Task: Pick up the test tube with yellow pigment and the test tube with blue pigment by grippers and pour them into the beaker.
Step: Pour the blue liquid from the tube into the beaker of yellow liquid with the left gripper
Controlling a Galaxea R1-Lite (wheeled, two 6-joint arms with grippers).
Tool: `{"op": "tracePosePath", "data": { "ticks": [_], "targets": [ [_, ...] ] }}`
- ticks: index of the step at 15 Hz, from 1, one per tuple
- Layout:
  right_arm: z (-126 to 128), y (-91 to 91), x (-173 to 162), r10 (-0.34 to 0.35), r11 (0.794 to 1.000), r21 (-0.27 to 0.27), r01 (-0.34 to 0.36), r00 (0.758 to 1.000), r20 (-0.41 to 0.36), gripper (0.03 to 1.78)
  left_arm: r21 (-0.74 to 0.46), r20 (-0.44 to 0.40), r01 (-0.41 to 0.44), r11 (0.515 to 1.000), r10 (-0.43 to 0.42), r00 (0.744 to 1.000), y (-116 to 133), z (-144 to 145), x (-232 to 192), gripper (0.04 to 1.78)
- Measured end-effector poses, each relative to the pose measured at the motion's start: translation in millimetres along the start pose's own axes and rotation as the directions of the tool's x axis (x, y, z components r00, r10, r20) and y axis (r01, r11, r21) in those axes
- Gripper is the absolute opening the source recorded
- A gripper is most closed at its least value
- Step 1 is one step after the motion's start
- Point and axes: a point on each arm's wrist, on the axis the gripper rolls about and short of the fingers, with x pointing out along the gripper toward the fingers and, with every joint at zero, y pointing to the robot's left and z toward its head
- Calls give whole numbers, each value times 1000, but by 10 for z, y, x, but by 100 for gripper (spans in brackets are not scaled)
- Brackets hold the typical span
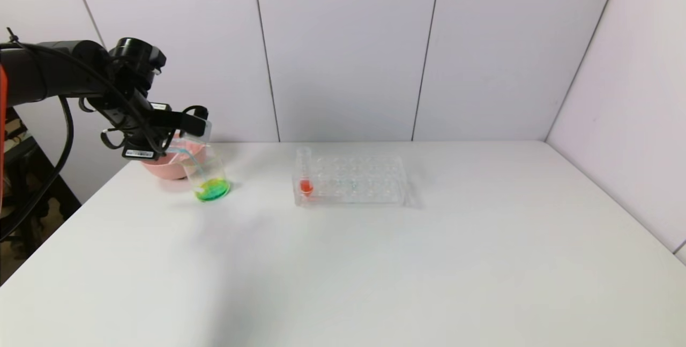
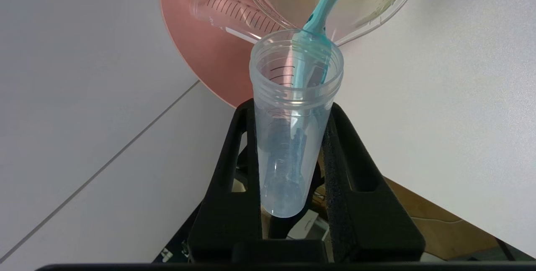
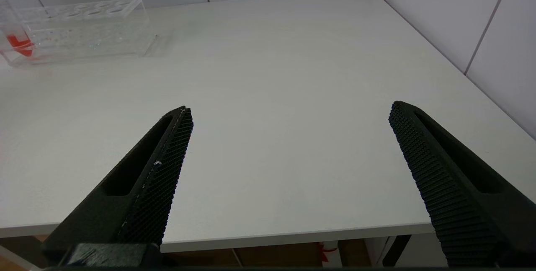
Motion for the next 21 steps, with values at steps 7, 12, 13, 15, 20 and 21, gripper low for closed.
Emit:
{"op": "tracePosePath", "data": {
  "ticks": [7, 12, 13, 15, 20, 21],
  "targets": [
    [0, 0, 0, 0, 1000, 0, 0, 1000, 0, 171, 41, -23, -17, 999, 18, 1000, 17, 16, -12, 44],
    [0, 0, 0, -1, 1000, 0, 1, 1000, 1, 171, 61, -35, -26, 998, 28, 999, 27, 12, -26, 44],
    [0, 0, 0, 0, 1000, 0, 0, 1000, 0, 171, 68, -36, -28, 997, 30, 999, 29, 11, -29, 44],
    [0, 0, 0, 0, 1000, 0, 0, 1000, 0, 171, 70, -36, -29, 997, 31, 999, 30, 10, -37, 44],
    [0, 0, 0, 0, 1000, 0, 0, 1000, 0, 171, 70, -37, -29, 997, 32, 999, 30, 9, -40, 44],
    [0, 0, 0, 0, 1000, 0, 0, 1000, 0, 171, 70, -37, -29, 997, 32, 999, 30, 9, -40, 44]
  ]
}}
